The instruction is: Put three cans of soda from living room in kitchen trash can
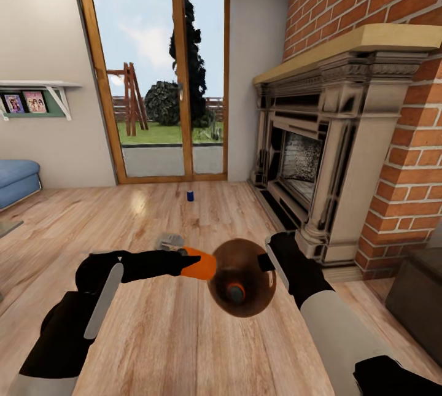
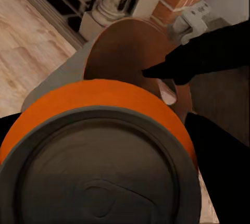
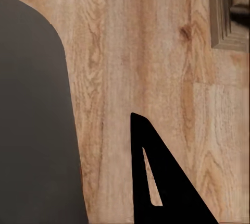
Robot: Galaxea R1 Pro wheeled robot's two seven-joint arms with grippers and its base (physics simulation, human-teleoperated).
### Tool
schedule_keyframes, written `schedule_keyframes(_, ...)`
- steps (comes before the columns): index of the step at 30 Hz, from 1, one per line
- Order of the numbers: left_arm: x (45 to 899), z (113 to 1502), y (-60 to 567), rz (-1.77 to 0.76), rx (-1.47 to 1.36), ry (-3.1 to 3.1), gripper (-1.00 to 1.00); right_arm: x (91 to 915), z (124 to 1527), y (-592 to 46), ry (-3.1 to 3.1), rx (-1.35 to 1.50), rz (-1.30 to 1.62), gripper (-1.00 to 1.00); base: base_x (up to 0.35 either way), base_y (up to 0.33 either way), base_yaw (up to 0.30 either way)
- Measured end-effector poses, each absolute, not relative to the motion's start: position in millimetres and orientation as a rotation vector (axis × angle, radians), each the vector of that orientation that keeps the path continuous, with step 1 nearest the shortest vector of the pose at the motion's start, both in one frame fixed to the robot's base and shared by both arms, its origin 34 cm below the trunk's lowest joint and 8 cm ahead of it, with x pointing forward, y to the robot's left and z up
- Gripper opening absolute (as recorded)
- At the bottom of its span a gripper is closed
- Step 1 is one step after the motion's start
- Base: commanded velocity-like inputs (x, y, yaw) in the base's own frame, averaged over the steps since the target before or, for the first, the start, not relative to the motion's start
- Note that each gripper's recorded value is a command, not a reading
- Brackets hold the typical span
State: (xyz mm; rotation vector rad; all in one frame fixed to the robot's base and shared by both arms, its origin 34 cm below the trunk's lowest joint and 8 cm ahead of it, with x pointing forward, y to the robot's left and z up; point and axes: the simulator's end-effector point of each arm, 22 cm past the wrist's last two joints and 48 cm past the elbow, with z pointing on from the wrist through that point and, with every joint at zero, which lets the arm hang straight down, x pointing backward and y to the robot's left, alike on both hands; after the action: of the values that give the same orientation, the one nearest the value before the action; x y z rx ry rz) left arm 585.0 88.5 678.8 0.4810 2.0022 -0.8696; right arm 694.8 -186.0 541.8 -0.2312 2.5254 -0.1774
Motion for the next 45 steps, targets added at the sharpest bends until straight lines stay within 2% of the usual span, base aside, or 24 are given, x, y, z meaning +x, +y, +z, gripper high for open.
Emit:
schedule_keyframes(4, 566.3, 682.9, 41.2, -0.954, 0.571, 1.982, -1.0, 692.2, 539.2, -170.6, 2.538, -0.223, -0.097, -1.0, 0.0, 0.0, 0.0)
schedule_keyframes(14, 548.0, 682.1, -0.7, -0.986, 0.666, 1.975, -1.0, 690.9, 541.7, -151.8, 2.532, -0.246, -0.078, -1.0, 0.0, 0.0, 0.0)
schedule_keyframes(18, 550.7, 675.2, -0.7, -0.945, 0.663, 1.995, -1.0, 691.8, 543.4, -153.3, 2.525, -0.26, -0.11, -1.0, 0.0, 0.0, 0.0)
schedule_keyframes(30, 571.3, 637.7, 10.3, -0.614, 0.634, 2.097, -1.0, 691.3, 545.7, -142.4, 2.518, -0.28, -0.096, -1.0, 0.0, 0.0, 0.0)
schedule_keyframes(45, 577.1, 599.1, -0.3, -0.578, 0.651, 2.132, -1.0, 691.4, 547.8, -136.4, 2.512, -0.294, -0.094, -1.0, 0.0, 0.0, 0.0)
